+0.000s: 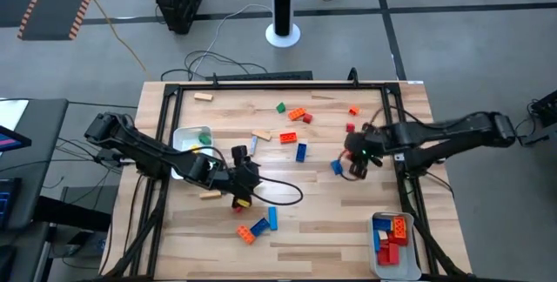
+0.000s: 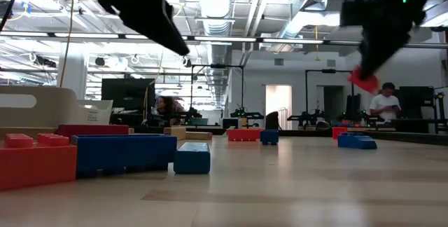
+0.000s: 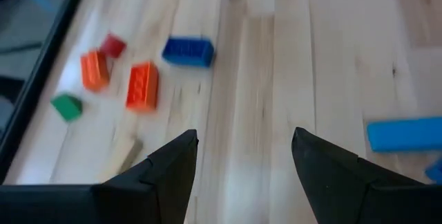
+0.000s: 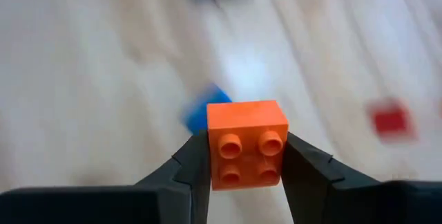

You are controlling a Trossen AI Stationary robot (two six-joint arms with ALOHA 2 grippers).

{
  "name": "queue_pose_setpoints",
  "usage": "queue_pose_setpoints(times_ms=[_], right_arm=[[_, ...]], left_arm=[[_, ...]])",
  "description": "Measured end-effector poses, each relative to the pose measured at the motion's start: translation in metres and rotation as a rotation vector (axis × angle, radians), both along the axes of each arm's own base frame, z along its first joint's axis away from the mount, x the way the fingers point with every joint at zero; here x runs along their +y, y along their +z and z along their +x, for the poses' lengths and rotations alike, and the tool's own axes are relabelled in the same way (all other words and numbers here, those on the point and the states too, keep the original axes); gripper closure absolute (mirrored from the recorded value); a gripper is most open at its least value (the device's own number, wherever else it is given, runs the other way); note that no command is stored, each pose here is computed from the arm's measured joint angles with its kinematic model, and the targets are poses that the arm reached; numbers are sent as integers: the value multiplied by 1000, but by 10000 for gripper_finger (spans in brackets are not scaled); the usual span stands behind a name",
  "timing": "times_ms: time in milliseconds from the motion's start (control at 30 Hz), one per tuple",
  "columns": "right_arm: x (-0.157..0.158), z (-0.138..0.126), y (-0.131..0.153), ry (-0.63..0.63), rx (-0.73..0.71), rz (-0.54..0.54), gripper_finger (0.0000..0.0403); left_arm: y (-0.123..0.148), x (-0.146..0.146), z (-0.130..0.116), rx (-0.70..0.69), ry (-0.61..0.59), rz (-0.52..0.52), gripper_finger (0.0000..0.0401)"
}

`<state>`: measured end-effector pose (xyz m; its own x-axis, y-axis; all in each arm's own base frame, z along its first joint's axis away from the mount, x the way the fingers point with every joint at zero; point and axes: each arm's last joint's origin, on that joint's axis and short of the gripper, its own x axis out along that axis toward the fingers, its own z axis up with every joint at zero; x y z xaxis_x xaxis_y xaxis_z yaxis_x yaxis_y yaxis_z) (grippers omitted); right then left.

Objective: Sort blocks by size
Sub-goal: Put the orange small game piece into the white bin

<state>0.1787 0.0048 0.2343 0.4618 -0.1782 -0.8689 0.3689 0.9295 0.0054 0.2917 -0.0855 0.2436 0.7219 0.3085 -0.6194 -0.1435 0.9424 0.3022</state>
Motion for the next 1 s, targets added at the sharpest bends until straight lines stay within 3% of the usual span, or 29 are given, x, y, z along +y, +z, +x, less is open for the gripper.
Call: queue_pose_setpoints(times_ms=[233, 333, 567, 1000], right_arm=[[32, 35, 3, 15, -485, -44, 244], [41, 53, 0, 29, -608, -63, 244], [51, 82, -8, 82, -743, -107, 244], [49, 119, -24, 34, -983, -148, 244]], left_arm=[[-25, 5, 3, -316, 10, -66, 173], [-29, 7, 1, -412, 33, -17, 173], [-26, 7, 0, -448, 75, 38, 173], [-26, 5, -4, -440, 185, 147, 181]])
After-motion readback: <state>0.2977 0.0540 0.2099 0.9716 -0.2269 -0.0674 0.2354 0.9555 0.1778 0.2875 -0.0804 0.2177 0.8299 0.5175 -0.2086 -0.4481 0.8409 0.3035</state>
